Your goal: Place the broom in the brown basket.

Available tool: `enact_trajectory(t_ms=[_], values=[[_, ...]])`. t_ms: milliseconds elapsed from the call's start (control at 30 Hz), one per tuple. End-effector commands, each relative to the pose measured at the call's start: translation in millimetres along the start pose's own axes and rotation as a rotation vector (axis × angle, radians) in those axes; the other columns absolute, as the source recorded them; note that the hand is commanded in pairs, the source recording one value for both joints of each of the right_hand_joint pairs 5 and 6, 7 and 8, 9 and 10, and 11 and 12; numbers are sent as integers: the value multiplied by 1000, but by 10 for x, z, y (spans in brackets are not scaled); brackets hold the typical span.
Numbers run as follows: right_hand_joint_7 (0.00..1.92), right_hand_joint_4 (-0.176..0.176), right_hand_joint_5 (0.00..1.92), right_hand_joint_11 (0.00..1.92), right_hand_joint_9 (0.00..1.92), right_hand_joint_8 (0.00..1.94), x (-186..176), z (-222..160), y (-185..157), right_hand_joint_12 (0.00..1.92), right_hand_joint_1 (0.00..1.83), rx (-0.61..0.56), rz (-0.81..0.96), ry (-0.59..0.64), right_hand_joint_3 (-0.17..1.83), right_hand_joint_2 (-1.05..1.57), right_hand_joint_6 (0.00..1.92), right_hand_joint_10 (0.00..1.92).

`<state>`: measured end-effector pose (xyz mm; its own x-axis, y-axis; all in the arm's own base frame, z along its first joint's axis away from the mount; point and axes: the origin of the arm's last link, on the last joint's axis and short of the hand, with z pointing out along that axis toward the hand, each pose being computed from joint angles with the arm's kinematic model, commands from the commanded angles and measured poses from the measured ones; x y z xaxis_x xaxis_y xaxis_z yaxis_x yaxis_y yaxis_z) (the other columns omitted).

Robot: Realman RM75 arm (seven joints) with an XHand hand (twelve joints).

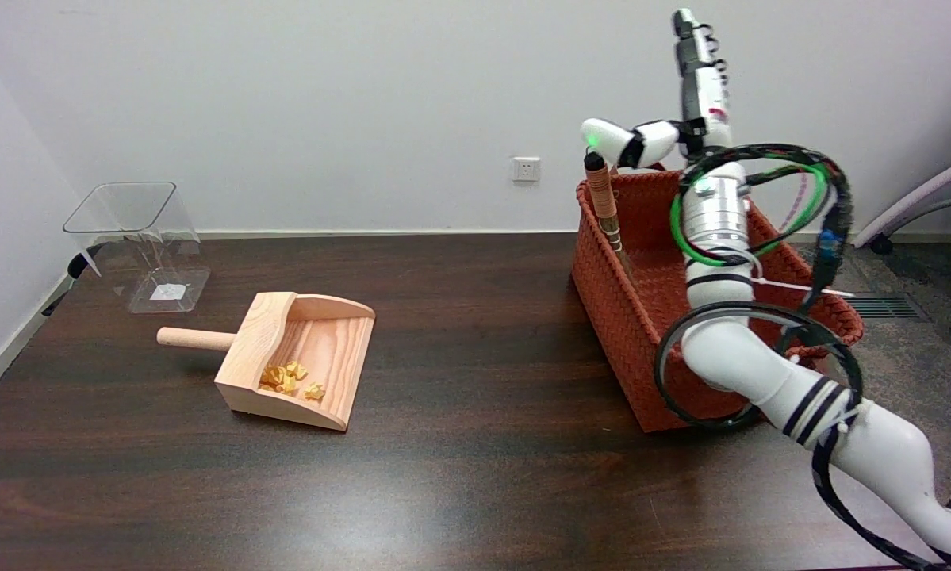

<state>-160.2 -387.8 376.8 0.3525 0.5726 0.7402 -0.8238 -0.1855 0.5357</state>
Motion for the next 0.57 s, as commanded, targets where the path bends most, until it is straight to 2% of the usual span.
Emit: enact_trajectory(t_ms=[33, 267, 567], values=[[0, 0, 88, 88, 88, 0, 984, -126, 429, 88, 927, -84, -30, 239, 1143, -554, 88, 88], [0, 0, 86, 86, 86, 0, 1251, -216, 655, 86, 924, -138, -38, 293, 1120, -542, 86, 86], [3, 0, 85, 85, 85, 3, 1359, -314, 833, 85, 925, -194, -46, 316, 1118, -528, 85, 85]])
